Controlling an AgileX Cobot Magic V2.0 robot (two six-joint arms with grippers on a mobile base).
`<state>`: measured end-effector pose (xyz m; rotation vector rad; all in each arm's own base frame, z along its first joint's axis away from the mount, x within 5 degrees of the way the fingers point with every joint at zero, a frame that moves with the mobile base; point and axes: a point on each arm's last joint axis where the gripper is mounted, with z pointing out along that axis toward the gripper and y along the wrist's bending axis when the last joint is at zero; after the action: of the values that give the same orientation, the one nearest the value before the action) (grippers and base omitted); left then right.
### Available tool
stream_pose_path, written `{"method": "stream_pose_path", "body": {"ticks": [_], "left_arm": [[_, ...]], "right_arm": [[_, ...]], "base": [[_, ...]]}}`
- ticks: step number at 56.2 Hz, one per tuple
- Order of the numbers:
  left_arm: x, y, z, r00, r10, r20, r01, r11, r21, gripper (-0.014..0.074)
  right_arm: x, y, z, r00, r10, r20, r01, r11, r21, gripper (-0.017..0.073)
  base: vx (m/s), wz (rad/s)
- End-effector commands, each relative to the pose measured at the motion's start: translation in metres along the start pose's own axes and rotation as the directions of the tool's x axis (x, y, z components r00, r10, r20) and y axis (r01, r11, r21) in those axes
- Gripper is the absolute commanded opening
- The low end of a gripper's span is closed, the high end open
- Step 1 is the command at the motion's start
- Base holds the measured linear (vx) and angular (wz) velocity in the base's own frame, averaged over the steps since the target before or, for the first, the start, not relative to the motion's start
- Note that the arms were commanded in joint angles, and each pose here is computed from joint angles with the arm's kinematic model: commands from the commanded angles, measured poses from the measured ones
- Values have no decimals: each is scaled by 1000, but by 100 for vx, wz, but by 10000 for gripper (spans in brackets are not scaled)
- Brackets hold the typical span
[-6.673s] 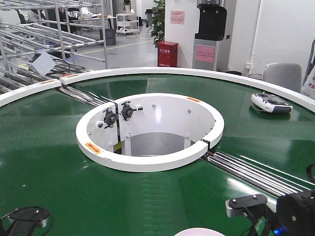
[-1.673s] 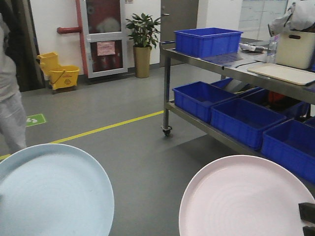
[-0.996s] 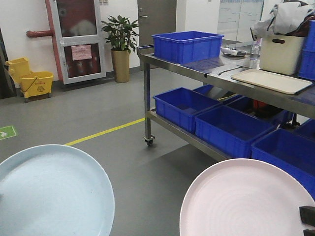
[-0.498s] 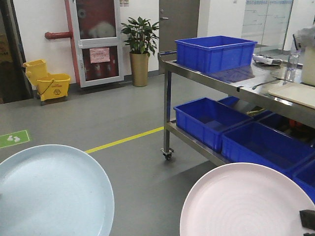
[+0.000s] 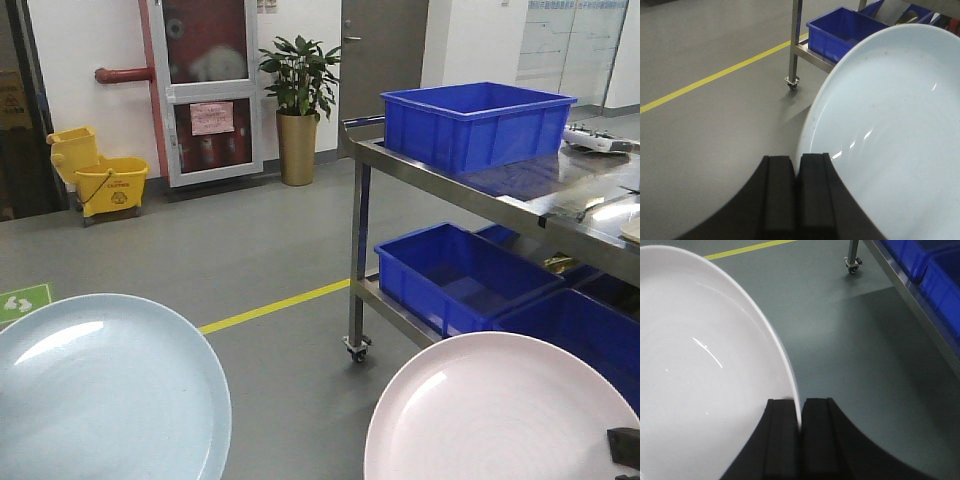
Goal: Grab plate from conveyor and place on tray
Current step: 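Drive the base to the steel table carrying both plates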
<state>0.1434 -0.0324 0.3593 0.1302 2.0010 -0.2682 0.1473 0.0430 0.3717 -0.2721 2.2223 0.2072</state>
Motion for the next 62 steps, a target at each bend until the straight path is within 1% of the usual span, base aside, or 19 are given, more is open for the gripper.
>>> {"method": "stream_pose_path", "body": {"ticks": [1, 26, 62], "left_arm": [[-16, -2, -6, 993, -14, 116, 13, 1000, 10, 0], [-16, -2, -6, 993, -14, 116, 13, 1000, 10, 0], [-16, -2, -6, 993, -14, 116, 13, 1000, 10, 1]], "right_arm": [[-13, 1, -9, 994, -9, 107, 9, 1000, -1, -9], [-13, 1, -8, 994, -8, 106, 9, 1000, -1, -9], [-13, 1, -7, 995, -8, 103, 8, 1000, -1, -9]], "base": [[53, -4], [53, -16], [46, -44]]}}
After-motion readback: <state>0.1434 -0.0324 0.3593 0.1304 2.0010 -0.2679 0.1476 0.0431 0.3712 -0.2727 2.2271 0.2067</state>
